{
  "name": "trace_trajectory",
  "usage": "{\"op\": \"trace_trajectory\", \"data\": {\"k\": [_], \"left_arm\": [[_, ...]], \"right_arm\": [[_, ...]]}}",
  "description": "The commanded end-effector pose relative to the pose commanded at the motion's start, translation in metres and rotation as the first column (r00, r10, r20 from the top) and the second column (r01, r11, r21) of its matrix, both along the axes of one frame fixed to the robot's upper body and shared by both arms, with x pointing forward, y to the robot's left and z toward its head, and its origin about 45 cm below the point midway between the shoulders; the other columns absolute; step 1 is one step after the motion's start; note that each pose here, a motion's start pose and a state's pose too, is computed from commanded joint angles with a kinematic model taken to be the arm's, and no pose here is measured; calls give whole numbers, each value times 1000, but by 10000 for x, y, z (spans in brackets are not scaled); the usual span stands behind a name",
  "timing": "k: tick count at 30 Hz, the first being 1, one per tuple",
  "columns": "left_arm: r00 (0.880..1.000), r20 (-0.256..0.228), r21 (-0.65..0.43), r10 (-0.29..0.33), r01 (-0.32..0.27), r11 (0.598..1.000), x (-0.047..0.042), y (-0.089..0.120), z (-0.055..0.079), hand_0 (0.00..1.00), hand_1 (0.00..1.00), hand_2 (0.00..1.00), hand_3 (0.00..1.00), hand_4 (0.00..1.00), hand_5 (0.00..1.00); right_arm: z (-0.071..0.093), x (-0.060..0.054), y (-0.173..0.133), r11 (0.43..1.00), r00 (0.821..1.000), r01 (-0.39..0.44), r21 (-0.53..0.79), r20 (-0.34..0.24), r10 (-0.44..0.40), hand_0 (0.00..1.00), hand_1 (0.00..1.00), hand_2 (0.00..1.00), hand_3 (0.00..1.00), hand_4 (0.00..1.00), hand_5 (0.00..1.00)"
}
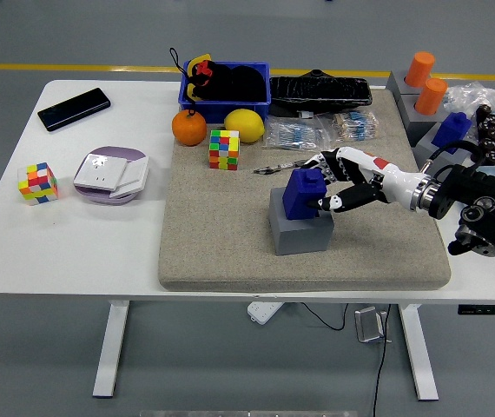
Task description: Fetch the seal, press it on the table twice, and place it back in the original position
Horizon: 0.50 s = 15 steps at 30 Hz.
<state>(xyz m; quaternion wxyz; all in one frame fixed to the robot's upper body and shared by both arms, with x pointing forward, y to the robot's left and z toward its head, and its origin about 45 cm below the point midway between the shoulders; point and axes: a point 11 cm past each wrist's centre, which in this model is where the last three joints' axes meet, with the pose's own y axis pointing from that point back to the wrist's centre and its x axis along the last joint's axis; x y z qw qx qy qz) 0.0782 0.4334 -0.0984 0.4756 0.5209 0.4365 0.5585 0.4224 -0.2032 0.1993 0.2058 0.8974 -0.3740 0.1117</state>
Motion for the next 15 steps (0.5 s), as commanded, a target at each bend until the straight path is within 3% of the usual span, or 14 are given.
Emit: {"op": "trace_trajectory", "data": {"k": [15], "left_arm": [[1000, 0, -1, 0, 0, 1000, 2, -5, -1, 722, 696, 684, 759, 698, 291]], "right_arm": [[39, 8, 19, 1000, 1000, -14, -17, 17, 14, 649, 520, 496, 534, 765, 2]]}}
